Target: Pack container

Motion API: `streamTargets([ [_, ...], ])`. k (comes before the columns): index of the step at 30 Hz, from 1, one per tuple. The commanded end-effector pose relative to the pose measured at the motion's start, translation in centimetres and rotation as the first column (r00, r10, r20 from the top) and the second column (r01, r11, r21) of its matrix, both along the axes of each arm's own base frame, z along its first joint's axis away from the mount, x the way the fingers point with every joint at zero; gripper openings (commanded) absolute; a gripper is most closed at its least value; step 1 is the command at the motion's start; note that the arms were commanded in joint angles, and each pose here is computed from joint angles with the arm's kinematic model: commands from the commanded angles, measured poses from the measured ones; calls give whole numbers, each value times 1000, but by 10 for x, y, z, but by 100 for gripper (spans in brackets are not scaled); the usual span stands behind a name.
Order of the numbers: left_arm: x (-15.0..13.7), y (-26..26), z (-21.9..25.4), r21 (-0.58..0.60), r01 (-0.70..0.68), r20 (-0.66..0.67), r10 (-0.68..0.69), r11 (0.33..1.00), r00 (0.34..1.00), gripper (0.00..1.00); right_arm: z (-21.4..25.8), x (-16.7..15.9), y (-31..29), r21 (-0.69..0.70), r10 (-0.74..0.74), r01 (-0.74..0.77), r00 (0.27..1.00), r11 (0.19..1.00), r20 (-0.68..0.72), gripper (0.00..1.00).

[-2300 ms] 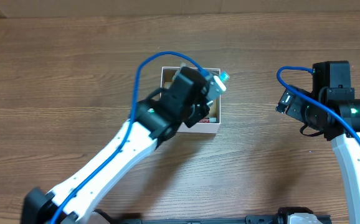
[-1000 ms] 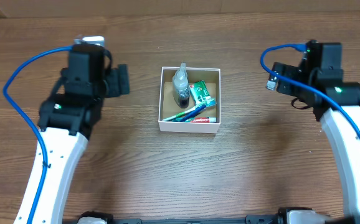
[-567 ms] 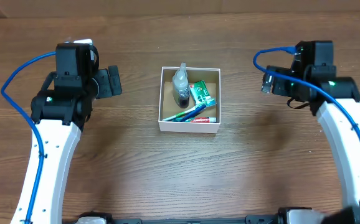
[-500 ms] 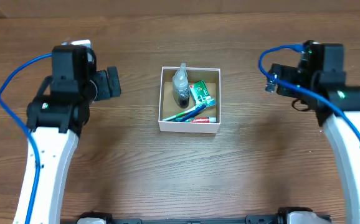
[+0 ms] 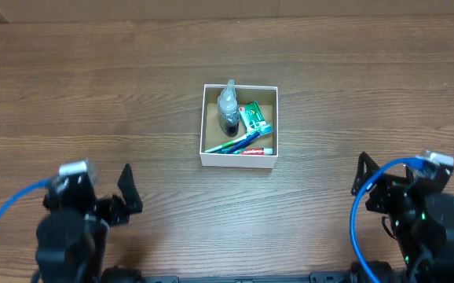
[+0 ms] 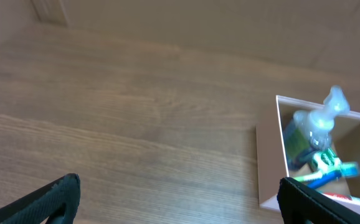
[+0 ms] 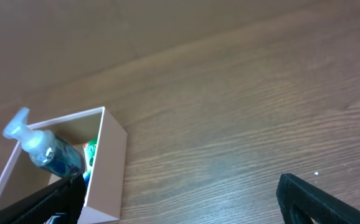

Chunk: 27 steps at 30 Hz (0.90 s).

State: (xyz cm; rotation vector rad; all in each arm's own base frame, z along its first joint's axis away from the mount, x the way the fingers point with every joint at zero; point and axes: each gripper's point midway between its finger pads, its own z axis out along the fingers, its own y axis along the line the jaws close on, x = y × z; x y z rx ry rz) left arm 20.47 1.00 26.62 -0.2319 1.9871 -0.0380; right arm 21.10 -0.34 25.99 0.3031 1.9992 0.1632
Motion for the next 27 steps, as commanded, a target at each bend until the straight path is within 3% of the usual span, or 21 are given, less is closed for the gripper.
streamTargets([
  [1, -15, 7, -12, -28, -43, 70, 45, 999, 996, 100, 2, -2, 3, 27, 6, -7, 1000, 1000, 25, 100],
  [16, -53, 9, -82, 7, -47, -240, 47, 999, 970, 100, 2, -2, 3, 27, 6, -7, 1000, 1000, 23, 100],
  [27, -54, 9, -82, 7, -47, -241, 47, 999, 969, 100, -27, -39, 5, 32, 15, -12, 996, 999, -85, 100],
])
